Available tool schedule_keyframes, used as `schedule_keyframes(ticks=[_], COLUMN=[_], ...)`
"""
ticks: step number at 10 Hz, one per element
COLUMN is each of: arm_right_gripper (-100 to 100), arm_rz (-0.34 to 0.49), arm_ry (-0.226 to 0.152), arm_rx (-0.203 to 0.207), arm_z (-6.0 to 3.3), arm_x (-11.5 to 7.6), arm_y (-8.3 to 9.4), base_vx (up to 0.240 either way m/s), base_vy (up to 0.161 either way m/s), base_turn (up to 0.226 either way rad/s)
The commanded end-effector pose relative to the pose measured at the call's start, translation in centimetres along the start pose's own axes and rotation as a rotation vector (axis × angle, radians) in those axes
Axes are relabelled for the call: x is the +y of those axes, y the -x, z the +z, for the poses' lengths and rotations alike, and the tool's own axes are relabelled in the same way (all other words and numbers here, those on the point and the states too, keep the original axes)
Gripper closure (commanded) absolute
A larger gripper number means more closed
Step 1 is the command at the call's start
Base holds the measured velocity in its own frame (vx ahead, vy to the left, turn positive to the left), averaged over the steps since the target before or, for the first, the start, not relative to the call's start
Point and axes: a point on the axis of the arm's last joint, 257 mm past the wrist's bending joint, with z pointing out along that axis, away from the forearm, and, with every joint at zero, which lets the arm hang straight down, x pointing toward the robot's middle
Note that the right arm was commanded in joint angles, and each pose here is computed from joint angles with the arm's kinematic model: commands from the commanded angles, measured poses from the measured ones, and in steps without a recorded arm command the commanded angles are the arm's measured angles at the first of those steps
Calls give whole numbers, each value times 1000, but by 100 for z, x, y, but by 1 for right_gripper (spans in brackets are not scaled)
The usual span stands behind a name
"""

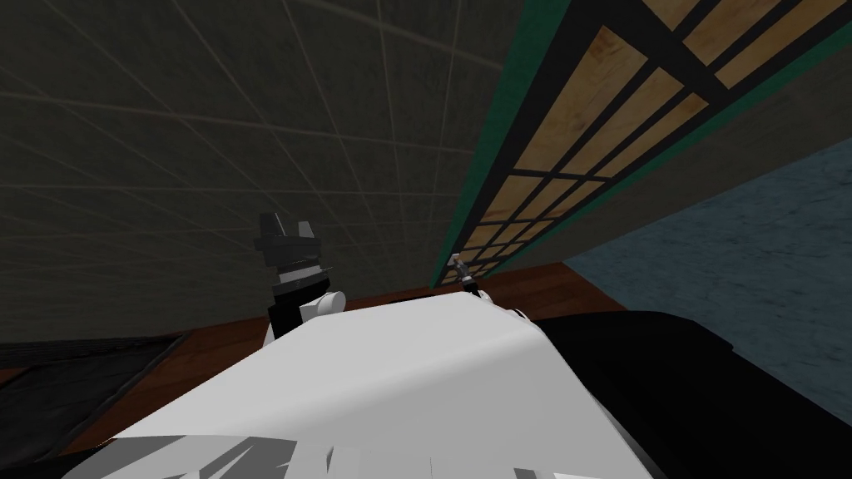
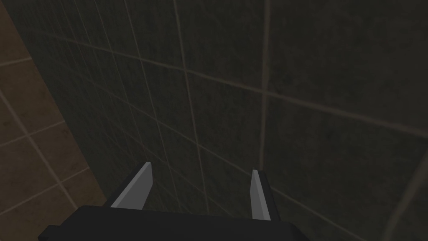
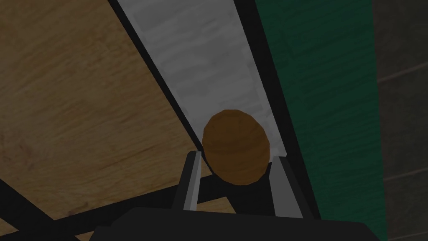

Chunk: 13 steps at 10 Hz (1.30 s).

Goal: Pull the door open

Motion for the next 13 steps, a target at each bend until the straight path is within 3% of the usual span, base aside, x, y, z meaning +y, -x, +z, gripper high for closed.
schedule_keyframes(ticks=[1,13], arm_right_gripper=[100,100], arm_rz=[63,421], arm_ry=[-1,-23], arm_rx=[-5,-51], arm_z=[13,103], arm_x=[27,38], arm_y=[-19,33], base_vx=[-51,-42], base_vy=[-33,-26], base_turn=[75,57])
